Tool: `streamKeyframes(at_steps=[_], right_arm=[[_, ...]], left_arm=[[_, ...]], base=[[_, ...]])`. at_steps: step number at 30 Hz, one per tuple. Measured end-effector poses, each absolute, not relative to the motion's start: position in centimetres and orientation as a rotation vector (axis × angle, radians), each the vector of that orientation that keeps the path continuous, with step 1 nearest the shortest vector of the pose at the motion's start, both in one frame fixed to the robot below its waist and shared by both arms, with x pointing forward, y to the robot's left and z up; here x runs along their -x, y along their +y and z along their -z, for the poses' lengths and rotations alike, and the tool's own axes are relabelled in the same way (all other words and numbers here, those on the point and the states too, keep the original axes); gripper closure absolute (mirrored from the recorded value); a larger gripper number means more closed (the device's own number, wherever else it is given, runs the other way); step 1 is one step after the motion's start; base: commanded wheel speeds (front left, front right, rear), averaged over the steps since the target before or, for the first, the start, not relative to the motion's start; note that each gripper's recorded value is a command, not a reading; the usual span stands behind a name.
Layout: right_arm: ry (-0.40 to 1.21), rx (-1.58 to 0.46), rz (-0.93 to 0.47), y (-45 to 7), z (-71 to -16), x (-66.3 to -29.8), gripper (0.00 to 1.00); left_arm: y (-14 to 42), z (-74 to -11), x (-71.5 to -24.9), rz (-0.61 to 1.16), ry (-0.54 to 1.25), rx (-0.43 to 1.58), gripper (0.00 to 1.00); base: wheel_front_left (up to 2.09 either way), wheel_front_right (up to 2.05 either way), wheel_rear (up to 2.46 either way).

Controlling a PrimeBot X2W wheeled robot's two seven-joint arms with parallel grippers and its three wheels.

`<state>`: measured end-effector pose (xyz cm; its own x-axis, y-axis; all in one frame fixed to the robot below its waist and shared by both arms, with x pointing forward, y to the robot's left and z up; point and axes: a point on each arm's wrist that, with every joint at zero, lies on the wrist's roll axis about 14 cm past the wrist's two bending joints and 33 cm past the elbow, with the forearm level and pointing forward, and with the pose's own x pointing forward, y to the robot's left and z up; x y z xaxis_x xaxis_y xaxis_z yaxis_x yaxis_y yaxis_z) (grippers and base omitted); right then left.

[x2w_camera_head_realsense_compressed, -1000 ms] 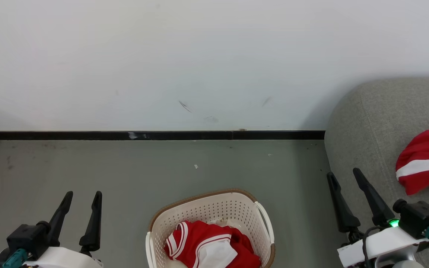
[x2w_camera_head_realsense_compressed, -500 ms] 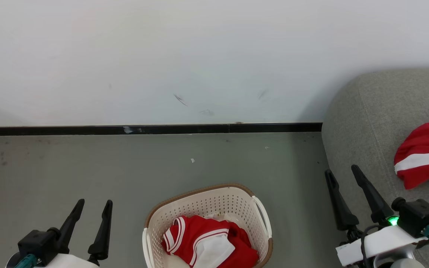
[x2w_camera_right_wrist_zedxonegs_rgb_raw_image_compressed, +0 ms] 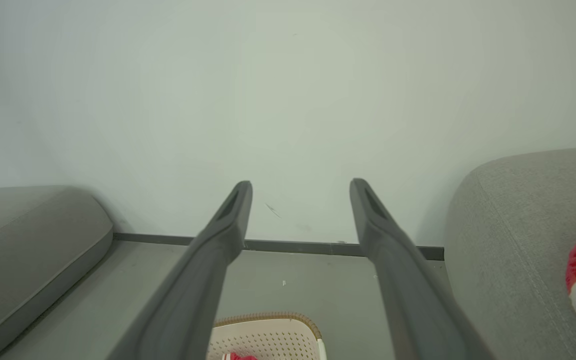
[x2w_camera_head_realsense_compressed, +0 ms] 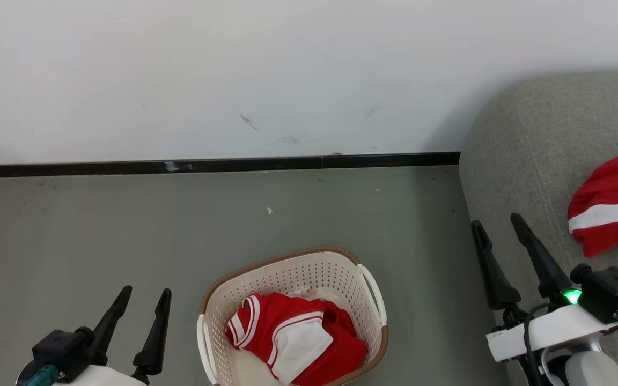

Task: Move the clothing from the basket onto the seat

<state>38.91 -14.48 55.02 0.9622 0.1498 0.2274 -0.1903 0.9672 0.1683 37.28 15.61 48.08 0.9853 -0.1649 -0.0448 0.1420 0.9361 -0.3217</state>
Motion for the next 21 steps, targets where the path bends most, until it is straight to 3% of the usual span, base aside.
streamKeyframes(at_steps=[21], right_arm=[[-0.241, -0.159, -0.148, -15.4, -54.9, -43.5, 0.0]], left_arm=[[10.6, -43.9, -41.7, 0.347, 0.206, 0.317, 0.0]], base=[[0.0, 0.0, 0.0]])
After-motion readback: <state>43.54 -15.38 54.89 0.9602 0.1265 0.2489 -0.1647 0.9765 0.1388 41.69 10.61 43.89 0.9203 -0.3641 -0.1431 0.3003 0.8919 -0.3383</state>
